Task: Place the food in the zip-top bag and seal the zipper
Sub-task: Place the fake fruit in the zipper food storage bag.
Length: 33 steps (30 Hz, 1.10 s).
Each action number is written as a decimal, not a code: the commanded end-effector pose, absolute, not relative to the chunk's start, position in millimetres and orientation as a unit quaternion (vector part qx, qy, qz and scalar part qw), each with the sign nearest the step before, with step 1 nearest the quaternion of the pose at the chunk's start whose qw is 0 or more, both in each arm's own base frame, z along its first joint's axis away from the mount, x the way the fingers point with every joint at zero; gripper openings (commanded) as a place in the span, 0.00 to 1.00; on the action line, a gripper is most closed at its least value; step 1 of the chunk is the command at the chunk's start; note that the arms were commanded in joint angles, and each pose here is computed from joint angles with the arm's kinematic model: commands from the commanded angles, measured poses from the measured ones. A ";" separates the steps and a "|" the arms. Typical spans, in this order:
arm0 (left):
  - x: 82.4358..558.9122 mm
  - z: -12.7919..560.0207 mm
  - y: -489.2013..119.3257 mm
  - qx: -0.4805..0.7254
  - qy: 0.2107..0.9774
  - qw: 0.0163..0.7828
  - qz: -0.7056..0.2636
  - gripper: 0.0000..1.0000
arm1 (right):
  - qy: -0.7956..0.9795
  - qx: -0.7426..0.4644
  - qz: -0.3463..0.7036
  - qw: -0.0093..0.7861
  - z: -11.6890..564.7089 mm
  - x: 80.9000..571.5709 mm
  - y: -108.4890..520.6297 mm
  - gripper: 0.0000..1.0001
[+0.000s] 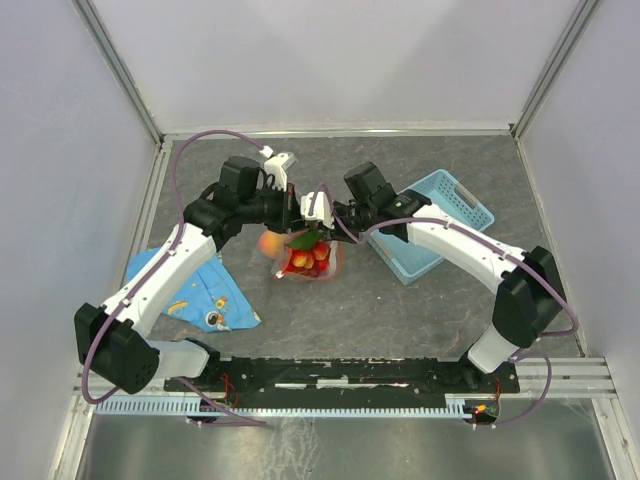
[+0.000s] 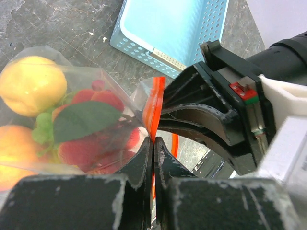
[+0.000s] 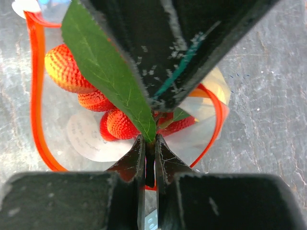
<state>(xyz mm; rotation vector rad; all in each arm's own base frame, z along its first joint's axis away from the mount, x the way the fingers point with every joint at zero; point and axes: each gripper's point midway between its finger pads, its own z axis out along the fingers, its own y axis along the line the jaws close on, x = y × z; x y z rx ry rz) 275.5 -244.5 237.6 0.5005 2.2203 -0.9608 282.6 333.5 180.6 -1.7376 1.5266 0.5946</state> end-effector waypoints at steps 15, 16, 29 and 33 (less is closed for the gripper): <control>275.8 259.9 -249.4 0.195 0.826 0.356 -0.392 0.03 | 0.687 -0.570 0.143 0.427 161.0 335.6 326.2 0.18; 275.8 260.4 -249.5 0.195 0.825 0.356 -0.392 0.03 | 0.688 -0.571 0.143 0.424 159.7 334.2 326.8 0.21; 278.3 257.5 -248.2 0.186 0.830 0.356 -0.386 0.03 | 0.658 -0.541 0.194 0.486 233.5 300.4 321.9 0.43; 279.6 257.7 -247.1 0.184 0.831 0.359 -0.383 0.03 | 0.675 -0.523 0.182 0.488 240.1 291.5 303.8 0.45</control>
